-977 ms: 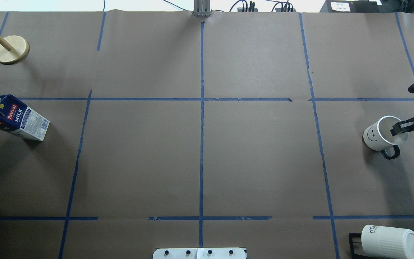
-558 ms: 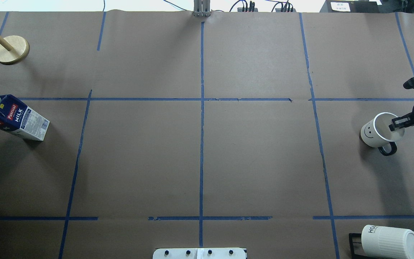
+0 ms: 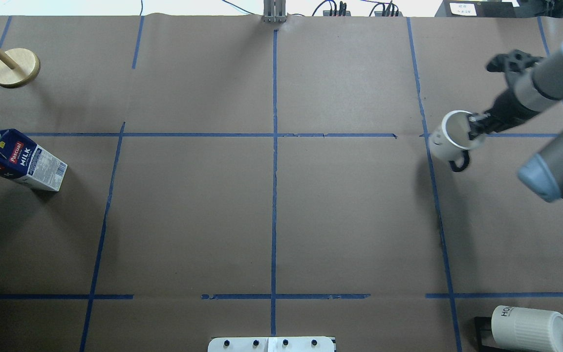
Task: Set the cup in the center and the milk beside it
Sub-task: 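Carry the white mug with the right gripper toward the table center, then release the mug at the center and withdraw the right arm, then reach the left gripper to the milk carton and grasp its top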
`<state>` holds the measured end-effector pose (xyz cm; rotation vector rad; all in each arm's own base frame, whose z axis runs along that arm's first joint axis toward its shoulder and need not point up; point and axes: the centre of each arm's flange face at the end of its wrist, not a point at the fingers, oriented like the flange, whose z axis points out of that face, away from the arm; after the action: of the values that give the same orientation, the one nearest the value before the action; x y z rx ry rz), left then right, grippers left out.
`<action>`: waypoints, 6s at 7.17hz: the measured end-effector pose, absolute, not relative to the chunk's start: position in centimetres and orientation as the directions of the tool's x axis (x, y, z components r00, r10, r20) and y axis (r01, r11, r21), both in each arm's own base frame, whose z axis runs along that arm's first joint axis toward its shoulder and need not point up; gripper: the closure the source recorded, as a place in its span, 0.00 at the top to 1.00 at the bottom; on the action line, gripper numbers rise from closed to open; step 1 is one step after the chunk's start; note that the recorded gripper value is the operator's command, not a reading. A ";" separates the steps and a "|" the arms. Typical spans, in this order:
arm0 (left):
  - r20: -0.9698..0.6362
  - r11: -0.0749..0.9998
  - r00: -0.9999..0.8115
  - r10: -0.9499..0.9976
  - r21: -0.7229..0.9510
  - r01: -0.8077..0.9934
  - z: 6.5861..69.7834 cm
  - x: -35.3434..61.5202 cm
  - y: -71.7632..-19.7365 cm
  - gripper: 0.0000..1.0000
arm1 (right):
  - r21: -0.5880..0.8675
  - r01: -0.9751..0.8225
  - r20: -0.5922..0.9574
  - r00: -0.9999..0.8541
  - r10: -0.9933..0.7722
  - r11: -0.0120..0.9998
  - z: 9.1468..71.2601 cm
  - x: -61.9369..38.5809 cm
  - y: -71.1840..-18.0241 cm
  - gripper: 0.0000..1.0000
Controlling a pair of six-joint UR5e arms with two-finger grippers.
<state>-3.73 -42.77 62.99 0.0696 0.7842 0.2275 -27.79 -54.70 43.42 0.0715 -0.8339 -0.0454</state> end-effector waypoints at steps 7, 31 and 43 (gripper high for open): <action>-0.692 0.973 0.685 0.229 0.146 -0.178 63.0 -3.7 -42.8 1.00 | -0.031 -0.102 0.718 0.690 0.093 0.994 24.7 -51.8 -54.6 0.01; -0.756 0.975 0.636 0.153 0.221 0.027 46.3 1.9 -53.2 1.00 | 0.190 0.167 0.654 0.713 -0.252 0.967 61.2 2.2 -42.6 0.99; -0.715 0.987 0.680 0.160 0.137 -0.089 47.9 16.1 -48.5 0.47 | 0.183 0.170 0.655 0.714 -0.249 0.968 62.0 2.3 -42.0 1.00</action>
<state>16.07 -48.50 47.86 0.0933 0.8108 0.1400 2.29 -42.02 61.99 0.1128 -0.7407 -0.2324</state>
